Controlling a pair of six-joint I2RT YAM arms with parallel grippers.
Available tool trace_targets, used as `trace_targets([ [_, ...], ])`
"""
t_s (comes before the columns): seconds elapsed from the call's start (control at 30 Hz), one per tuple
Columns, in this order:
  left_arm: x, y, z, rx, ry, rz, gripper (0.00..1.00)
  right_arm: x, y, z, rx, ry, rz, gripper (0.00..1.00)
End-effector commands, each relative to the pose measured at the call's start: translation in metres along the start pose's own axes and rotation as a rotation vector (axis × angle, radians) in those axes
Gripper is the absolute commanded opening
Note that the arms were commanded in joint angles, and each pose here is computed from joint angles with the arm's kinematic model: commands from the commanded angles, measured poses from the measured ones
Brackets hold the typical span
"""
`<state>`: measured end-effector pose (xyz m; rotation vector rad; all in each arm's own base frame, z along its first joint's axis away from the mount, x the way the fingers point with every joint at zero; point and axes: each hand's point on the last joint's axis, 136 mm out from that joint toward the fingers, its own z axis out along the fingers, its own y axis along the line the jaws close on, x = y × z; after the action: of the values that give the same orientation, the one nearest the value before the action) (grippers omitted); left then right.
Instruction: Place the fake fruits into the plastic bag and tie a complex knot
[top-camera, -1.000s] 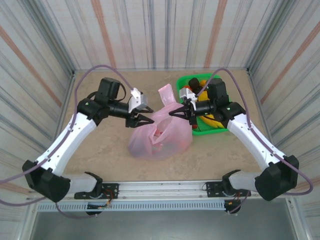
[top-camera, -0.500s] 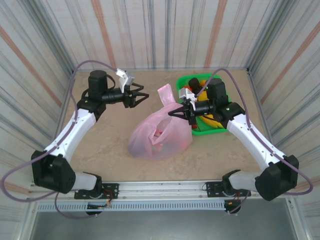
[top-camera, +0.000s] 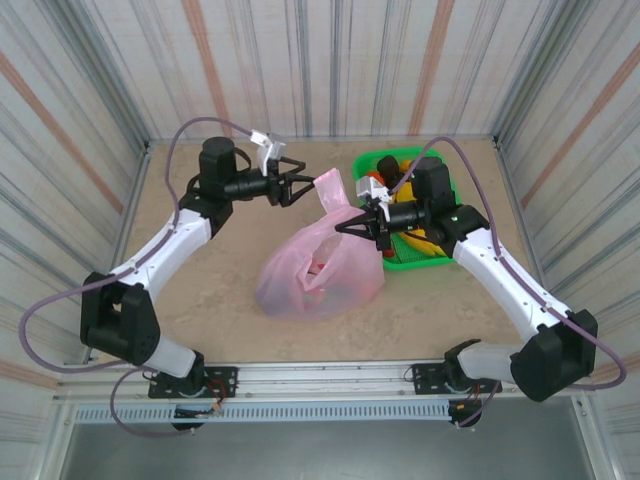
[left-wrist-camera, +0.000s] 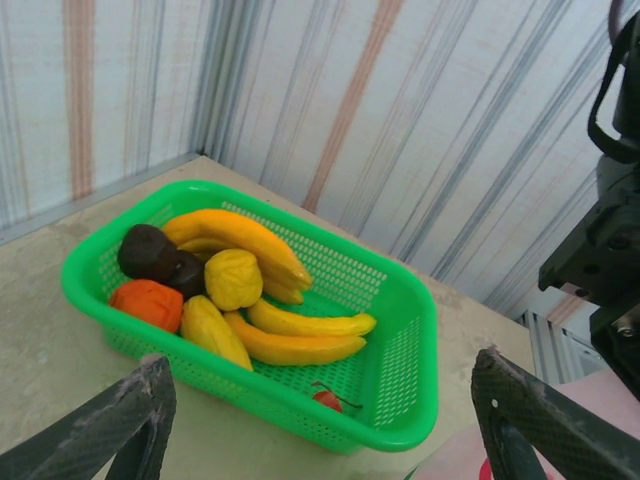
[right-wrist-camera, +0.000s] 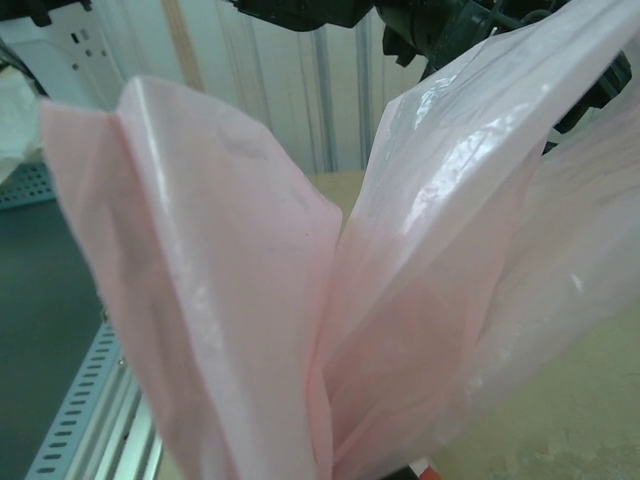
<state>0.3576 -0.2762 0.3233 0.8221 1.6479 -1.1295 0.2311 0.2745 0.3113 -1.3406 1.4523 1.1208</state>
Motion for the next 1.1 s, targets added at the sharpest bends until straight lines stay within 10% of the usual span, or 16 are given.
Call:
trace_targets([
  [0.0,-0.019,-0.010,0.008,0.042,-0.042,0.049,0.81,-0.005,0.004,0.000,0.001,-0.011,-0.004,0.00],
  [1.07,-0.030,-0.109,0.022,0.446,-0.039,0.250,0.95,-0.001,0.001,0.000,0.024,0.004,0.007,0.00],
])
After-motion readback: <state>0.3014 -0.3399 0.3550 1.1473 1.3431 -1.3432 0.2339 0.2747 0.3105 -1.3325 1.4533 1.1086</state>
